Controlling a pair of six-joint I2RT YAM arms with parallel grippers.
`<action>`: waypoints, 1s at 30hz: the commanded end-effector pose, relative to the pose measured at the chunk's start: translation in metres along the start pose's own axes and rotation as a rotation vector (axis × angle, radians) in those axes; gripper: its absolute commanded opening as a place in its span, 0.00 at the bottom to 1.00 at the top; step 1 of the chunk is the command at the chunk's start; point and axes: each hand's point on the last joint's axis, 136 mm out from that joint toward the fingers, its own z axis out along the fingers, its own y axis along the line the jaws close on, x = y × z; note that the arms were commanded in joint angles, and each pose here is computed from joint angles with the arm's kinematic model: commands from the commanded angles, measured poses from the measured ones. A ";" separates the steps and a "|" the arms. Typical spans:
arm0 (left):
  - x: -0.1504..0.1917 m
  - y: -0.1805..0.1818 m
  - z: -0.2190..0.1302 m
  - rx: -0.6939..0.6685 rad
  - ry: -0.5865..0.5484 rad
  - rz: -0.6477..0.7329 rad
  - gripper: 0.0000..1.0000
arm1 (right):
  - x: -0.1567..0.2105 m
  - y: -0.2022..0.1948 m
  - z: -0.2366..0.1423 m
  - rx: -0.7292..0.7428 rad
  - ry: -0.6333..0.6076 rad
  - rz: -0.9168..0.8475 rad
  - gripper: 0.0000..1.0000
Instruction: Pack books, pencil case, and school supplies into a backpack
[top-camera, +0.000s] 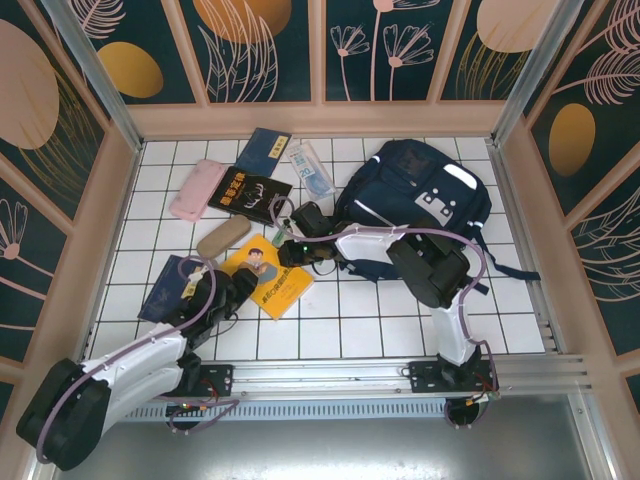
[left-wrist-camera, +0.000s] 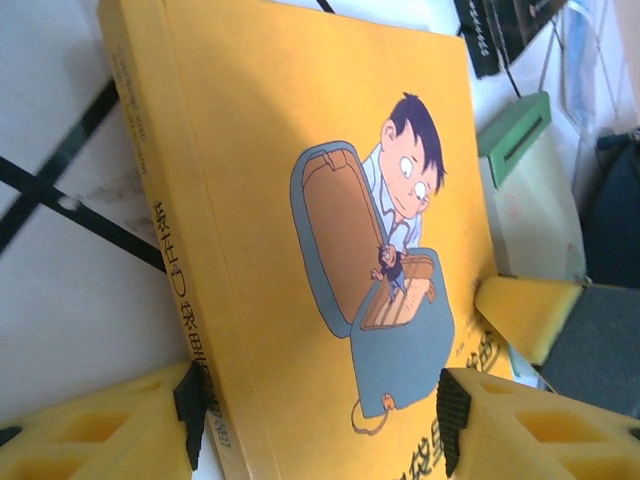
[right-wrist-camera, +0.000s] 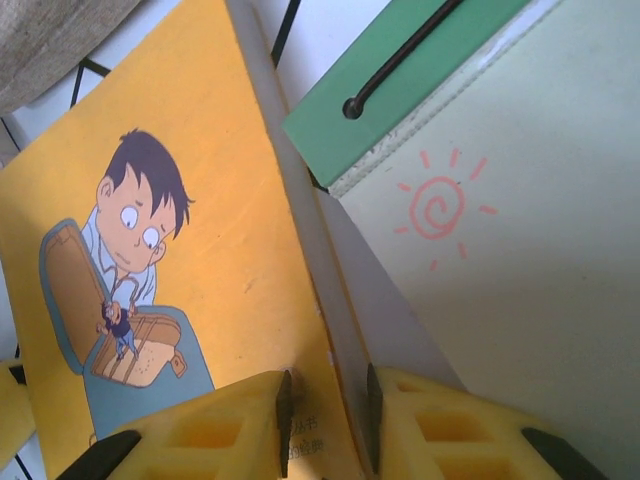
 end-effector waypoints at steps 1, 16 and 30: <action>0.004 -0.106 -0.029 0.444 0.080 -0.029 0.64 | 0.028 0.035 -0.003 -0.161 0.099 0.027 0.27; -0.001 -0.083 -0.020 0.330 0.037 -0.047 0.41 | 0.018 0.034 -0.015 -0.171 0.057 0.065 0.27; -0.004 -0.047 -0.015 0.093 0.020 0.045 0.10 | -0.008 0.026 -0.036 -0.133 -0.012 0.070 0.29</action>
